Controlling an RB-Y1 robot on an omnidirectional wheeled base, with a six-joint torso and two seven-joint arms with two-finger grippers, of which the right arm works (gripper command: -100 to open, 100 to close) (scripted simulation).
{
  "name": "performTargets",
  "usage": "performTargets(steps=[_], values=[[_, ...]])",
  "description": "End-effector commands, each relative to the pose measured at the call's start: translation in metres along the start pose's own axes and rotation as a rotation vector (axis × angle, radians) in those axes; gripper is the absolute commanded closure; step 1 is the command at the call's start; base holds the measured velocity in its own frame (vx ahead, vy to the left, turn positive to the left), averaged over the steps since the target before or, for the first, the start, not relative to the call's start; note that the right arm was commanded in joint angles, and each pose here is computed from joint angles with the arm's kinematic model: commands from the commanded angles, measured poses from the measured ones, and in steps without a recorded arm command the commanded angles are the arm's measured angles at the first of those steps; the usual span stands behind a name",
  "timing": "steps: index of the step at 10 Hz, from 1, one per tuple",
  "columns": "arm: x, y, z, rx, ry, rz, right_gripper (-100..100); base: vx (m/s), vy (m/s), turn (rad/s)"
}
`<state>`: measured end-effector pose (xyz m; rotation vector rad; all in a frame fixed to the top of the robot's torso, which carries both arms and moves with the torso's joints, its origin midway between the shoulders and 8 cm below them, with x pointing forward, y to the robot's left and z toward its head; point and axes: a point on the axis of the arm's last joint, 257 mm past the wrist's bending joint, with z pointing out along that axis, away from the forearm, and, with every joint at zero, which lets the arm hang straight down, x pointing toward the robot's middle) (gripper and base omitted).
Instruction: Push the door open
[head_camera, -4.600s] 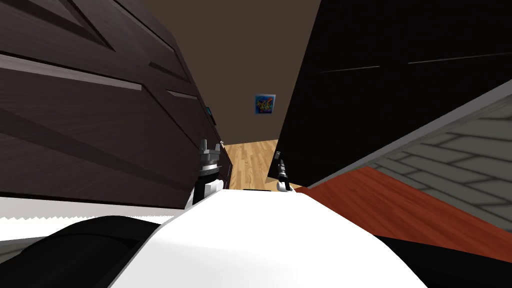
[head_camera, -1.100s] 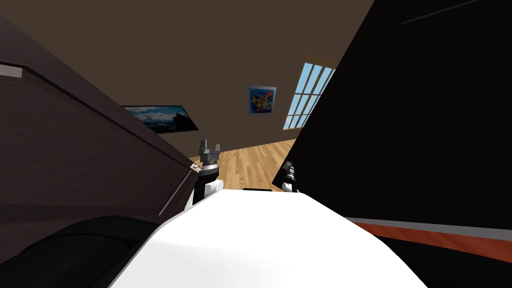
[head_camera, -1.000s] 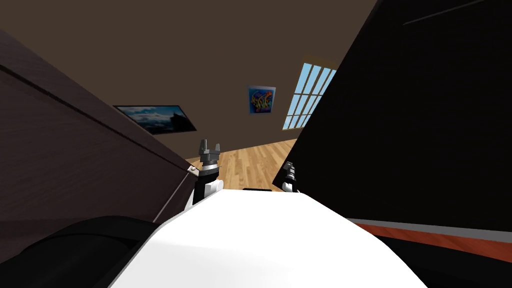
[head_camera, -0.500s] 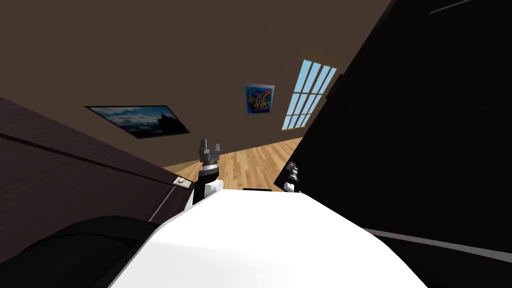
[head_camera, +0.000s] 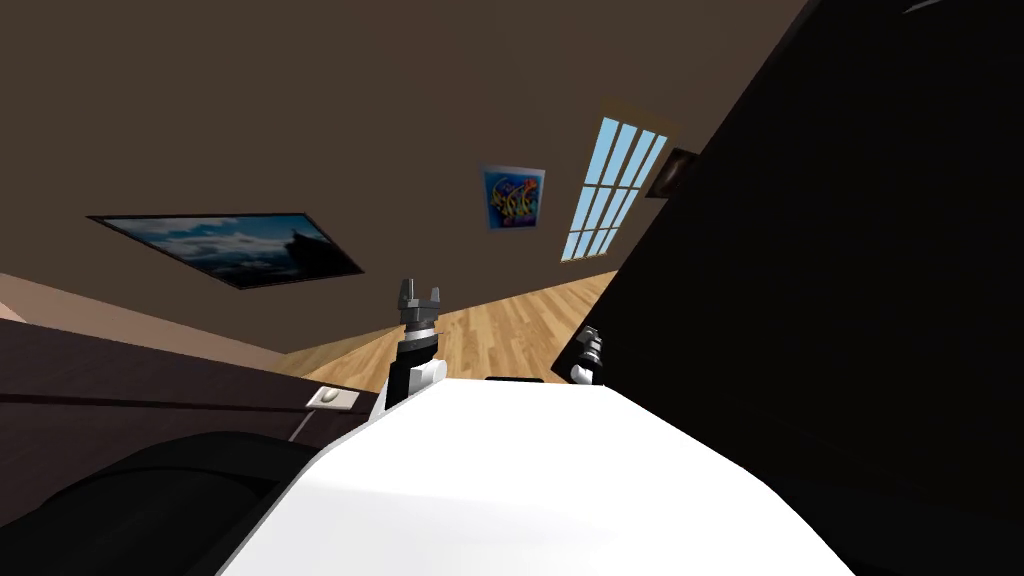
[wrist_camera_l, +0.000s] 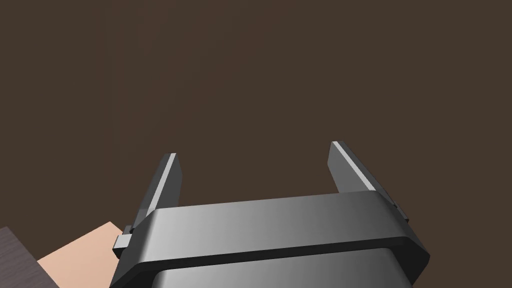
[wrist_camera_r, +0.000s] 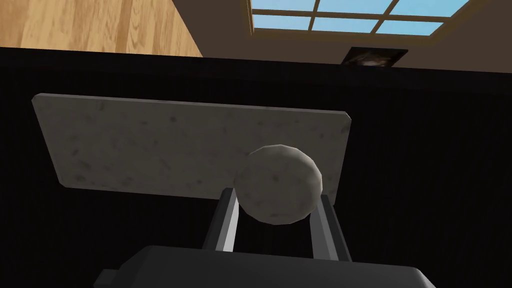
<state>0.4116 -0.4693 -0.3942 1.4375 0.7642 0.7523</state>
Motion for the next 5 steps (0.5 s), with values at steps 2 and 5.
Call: performTargets(steps=[2,5], values=[[-0.014,0.001,0.0014,-0.003,-0.033,0.000,100,0.106,-0.012,-0.046],[-0.029,0.002,0.0018,-0.004,-0.070,0.001,100,0.185,-0.022,-0.036]])
